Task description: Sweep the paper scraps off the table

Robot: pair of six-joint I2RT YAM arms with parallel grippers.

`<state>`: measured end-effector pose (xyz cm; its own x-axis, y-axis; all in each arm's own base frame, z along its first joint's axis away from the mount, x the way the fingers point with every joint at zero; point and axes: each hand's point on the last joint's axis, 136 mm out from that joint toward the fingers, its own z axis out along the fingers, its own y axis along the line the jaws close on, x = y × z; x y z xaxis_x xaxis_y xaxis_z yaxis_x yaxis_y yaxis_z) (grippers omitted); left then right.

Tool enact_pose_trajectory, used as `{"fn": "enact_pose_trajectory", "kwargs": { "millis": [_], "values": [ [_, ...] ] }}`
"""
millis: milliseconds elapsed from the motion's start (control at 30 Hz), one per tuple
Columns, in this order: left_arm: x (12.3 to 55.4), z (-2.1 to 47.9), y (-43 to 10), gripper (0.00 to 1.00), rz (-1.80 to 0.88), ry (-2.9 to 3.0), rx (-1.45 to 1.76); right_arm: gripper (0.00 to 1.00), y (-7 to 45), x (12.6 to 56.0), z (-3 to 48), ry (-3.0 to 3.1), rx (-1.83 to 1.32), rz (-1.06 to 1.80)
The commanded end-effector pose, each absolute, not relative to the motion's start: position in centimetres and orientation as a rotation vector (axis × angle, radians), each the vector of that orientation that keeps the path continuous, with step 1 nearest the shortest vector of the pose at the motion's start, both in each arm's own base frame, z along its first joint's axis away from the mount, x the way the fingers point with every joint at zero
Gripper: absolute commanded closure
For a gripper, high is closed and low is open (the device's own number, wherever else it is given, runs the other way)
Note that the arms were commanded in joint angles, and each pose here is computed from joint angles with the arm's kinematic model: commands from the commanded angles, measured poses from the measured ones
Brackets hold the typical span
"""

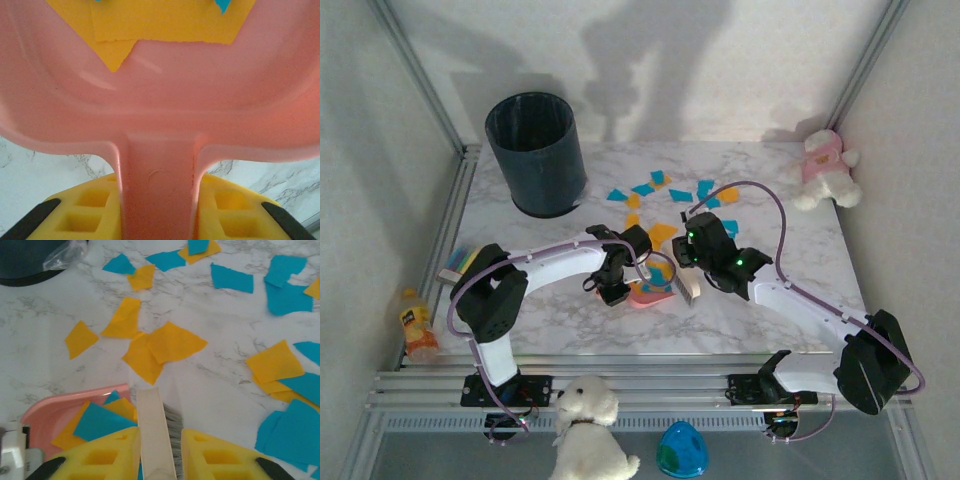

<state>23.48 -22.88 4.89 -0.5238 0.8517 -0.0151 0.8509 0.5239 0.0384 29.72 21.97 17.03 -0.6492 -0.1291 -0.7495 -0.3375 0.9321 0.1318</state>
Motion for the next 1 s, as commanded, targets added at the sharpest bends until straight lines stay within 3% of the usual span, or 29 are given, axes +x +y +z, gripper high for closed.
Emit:
{"fn": "enact_pose_trajectory", "kwargs": {
  "millis": [0,967],
  "values": [
    [23.0,5.4,-23.0,1.00,0.022,2.720,1.546,1.00,23.6,29.3,17.6,2.264,-0.353,0.429],
    [22.7,5.2,-22.8,1.00,0.025,2.704,1.551,1.00,23.6,29.2,18.9,2.215,-0.319,0.480]
  ]
}}
